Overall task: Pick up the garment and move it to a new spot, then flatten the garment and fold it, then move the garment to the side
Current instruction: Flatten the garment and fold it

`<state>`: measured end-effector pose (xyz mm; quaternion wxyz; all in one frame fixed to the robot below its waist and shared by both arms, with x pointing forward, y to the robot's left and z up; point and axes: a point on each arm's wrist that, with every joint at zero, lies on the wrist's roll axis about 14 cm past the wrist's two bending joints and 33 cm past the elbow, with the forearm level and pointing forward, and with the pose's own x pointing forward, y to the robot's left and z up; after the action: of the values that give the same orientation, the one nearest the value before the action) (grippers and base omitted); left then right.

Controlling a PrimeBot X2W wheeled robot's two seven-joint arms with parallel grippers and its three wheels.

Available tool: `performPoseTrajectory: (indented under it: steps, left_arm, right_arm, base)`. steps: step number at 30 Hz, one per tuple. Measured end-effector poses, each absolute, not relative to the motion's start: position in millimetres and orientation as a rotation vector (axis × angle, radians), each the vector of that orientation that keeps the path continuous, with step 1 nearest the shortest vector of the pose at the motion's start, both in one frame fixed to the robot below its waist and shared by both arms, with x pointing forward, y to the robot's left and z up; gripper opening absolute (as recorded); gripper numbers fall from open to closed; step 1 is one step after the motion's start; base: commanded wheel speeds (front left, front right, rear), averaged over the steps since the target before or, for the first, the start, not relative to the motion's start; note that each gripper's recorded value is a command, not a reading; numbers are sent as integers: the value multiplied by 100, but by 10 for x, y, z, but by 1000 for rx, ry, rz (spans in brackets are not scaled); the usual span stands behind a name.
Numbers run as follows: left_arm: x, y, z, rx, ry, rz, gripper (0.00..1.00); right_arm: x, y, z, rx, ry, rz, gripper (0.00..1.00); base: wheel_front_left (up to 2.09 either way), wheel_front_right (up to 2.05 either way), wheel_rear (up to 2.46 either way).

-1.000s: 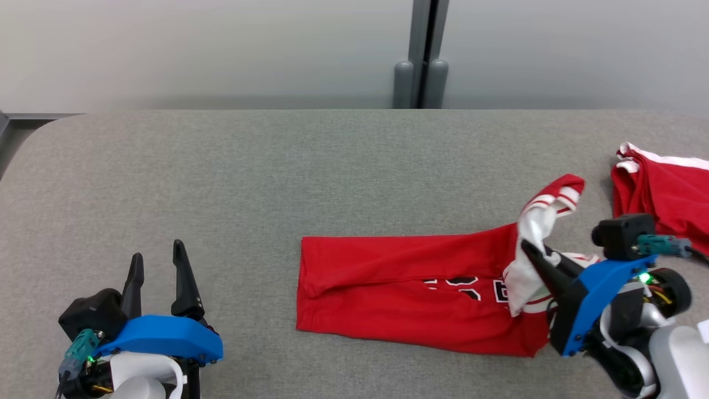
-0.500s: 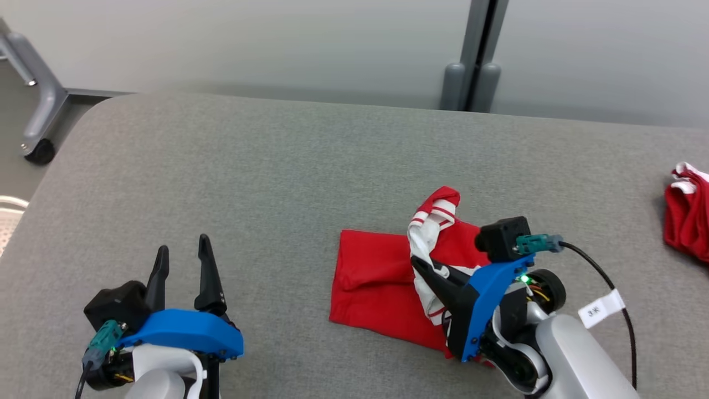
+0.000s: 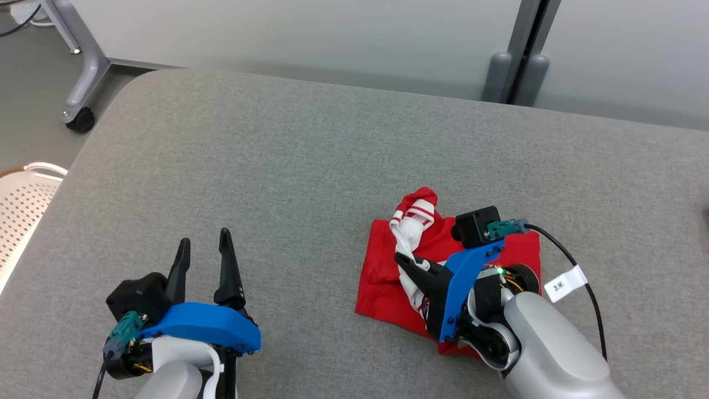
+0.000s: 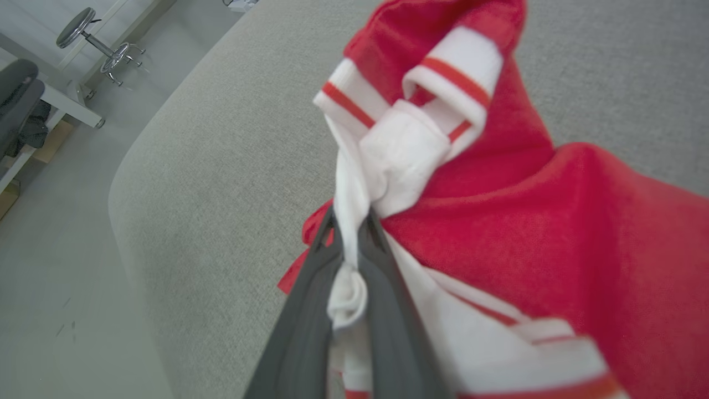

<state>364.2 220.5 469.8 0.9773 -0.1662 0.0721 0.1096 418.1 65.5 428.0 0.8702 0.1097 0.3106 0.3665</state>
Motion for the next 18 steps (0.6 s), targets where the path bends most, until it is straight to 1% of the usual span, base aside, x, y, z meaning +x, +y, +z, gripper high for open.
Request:
performPoseTrajectory:
  steps: [1,2,3,4,11,18]
  left_arm:
    - [3639,2207,4691,-336,147,222,100]
    - [3640,2206,4684,-337,148,222,100]
    - [3640,2209,4679,-336,149,224,100]
    - [3644,2209,4680,-336,147,225,100]
    - [3691,2140,4675,-340,148,206,100]
    - [3796,1975,4718,-332,139,146,100]
  right_arm:
    - [4196,664,4270,232,649,765,9]
    - [4211,674,4261,231,648,765,25]
    - [4221,691,4261,233,645,768,73]
    - [4230,709,4276,242,637,770,100]
    - [4231,801,4396,259,583,800,100]
    - [4293,785,4752,313,442,805,100]
  base:
    - [0,0,0]
    - [0,0,0]
    - [0,0,0]
    - [0,0,0]
    - [0,0,0]
    - [0,0,0]
